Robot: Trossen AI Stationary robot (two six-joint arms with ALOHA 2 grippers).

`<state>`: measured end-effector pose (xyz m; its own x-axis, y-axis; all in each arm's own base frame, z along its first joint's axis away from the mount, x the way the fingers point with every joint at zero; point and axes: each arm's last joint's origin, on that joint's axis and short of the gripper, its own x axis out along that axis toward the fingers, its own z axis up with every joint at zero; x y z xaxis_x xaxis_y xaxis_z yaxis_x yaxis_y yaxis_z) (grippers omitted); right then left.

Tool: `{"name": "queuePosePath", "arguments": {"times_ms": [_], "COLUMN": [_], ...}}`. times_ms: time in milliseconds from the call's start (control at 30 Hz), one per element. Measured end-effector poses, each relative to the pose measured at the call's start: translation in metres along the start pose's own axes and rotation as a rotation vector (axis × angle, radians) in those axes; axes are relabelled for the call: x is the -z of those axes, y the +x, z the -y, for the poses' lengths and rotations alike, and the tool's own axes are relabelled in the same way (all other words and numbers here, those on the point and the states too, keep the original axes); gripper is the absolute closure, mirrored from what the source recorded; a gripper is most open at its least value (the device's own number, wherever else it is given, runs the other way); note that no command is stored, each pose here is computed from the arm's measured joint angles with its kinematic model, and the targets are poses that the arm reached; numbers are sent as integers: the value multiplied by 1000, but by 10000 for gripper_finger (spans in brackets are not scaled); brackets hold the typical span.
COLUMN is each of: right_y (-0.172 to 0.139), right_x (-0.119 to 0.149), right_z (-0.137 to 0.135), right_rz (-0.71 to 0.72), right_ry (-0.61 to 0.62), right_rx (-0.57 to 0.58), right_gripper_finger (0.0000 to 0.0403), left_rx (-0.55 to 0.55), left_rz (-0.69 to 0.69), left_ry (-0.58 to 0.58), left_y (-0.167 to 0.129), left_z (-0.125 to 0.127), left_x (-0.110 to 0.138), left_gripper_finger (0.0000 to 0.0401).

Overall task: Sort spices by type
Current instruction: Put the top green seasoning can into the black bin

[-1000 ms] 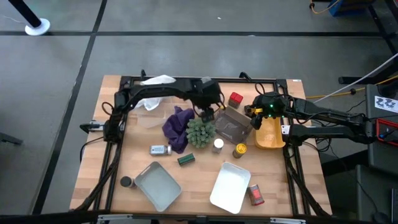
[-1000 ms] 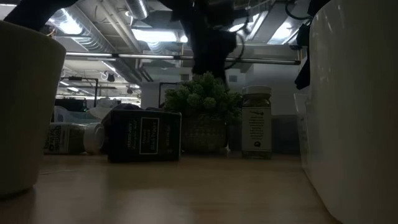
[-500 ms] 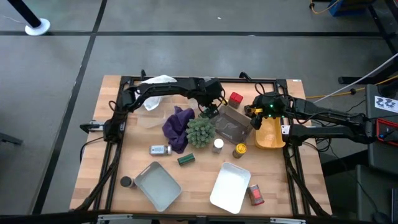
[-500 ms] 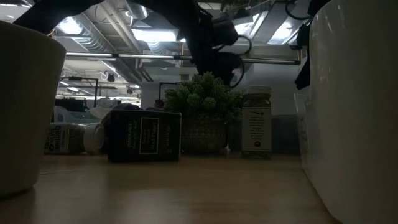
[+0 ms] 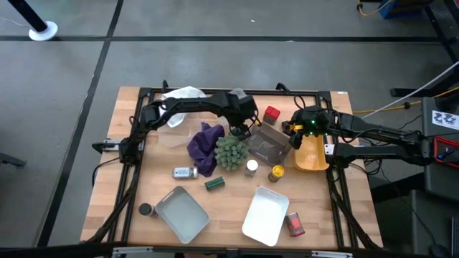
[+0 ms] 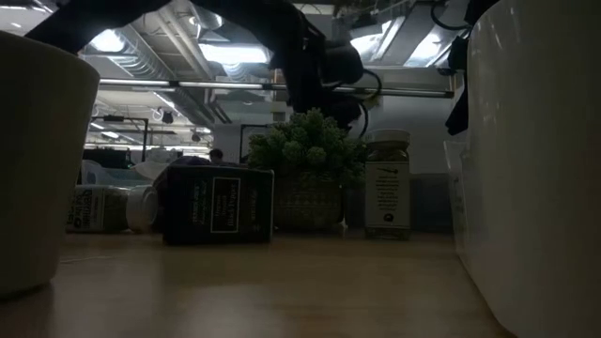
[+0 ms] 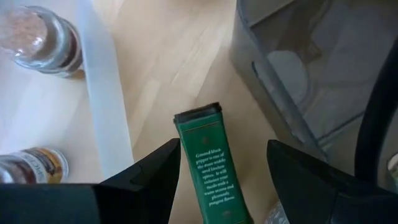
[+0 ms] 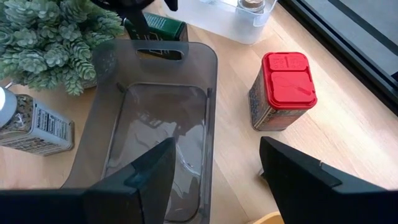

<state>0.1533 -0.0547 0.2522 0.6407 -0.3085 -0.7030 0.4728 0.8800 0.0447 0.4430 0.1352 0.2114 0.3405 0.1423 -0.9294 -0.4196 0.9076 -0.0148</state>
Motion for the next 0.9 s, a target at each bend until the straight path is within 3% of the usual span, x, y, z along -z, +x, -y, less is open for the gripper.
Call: {"name": "queuePosePath", "arguments": {"times_ms": [700,900], "right_y": [0,0], "right_x": [0,0], "right_z": [0,0], "right_rz": [-2,-2], "right_ry": [-1,-1], "right_rx": [0,0], "right_gripper_finger": [169,169], "left_rx": [-20,-19], "left_rz": [-94,-104], "left_ry": [-27,-18], "left_y": [28,28], "left_z": [-3,-3], "left_x": [24,25], "left_gripper_finger": [179,232]}}
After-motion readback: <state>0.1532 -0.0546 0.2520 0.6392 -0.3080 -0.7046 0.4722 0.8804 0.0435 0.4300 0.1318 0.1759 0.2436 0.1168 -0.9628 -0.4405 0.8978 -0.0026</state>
